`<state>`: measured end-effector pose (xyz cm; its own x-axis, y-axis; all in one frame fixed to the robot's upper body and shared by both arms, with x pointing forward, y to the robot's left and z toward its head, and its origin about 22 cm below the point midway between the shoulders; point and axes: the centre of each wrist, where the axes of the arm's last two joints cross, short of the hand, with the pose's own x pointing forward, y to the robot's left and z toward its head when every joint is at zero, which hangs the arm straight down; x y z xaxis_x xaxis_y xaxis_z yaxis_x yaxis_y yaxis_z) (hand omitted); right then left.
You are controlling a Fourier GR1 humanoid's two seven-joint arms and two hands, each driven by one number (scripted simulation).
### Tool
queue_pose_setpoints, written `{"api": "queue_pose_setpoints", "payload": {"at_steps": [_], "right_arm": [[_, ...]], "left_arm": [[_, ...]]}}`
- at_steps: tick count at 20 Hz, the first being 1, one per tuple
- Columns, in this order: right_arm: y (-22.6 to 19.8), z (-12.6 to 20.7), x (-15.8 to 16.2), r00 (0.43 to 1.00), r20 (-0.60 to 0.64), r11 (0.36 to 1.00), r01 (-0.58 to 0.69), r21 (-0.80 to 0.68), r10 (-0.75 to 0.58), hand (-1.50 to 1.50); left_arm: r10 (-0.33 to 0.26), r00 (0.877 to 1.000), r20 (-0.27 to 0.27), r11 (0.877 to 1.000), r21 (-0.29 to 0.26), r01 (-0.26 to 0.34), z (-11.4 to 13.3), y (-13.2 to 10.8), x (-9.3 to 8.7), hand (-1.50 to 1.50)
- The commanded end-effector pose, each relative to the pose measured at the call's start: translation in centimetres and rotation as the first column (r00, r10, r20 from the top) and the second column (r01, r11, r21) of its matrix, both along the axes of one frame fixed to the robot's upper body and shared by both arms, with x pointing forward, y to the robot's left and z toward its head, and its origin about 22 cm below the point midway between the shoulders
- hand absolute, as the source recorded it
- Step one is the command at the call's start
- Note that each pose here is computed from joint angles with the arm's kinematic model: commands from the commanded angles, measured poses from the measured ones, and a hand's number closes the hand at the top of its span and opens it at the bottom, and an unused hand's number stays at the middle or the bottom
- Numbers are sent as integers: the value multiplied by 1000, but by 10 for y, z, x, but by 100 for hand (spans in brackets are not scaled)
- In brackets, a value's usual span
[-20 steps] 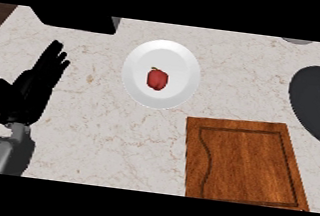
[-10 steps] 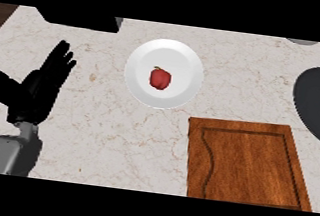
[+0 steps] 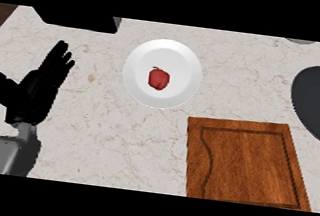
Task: Pick the tomato from the cutting board and place it in the pan
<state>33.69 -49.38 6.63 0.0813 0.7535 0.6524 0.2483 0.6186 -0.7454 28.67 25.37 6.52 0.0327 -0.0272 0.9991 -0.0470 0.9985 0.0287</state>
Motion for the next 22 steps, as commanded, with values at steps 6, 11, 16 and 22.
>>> {"api": "queue_pose_setpoints", "payload": {"at_steps": [6,11,16,22], "right_arm": [[-66,35,-52,981,188,928,-34,372,-39,-150],[-99,29,-105,972,234,860,-130,493,13,-150],[-118,23,-147,973,218,841,-182,510,79,-150],[-123,20,-162,973,222,854,-168,492,64,-150]], "left_arm": [[27,1000,-9,1000,5,-27,-13,6,-4,0],[58,998,13,998,10,-58,-11,19,-6,0],[42,999,0,999,-18,-42,-12,7,-11,0],[48,999,-12,999,5,-47,2,21,-2,0]]}}
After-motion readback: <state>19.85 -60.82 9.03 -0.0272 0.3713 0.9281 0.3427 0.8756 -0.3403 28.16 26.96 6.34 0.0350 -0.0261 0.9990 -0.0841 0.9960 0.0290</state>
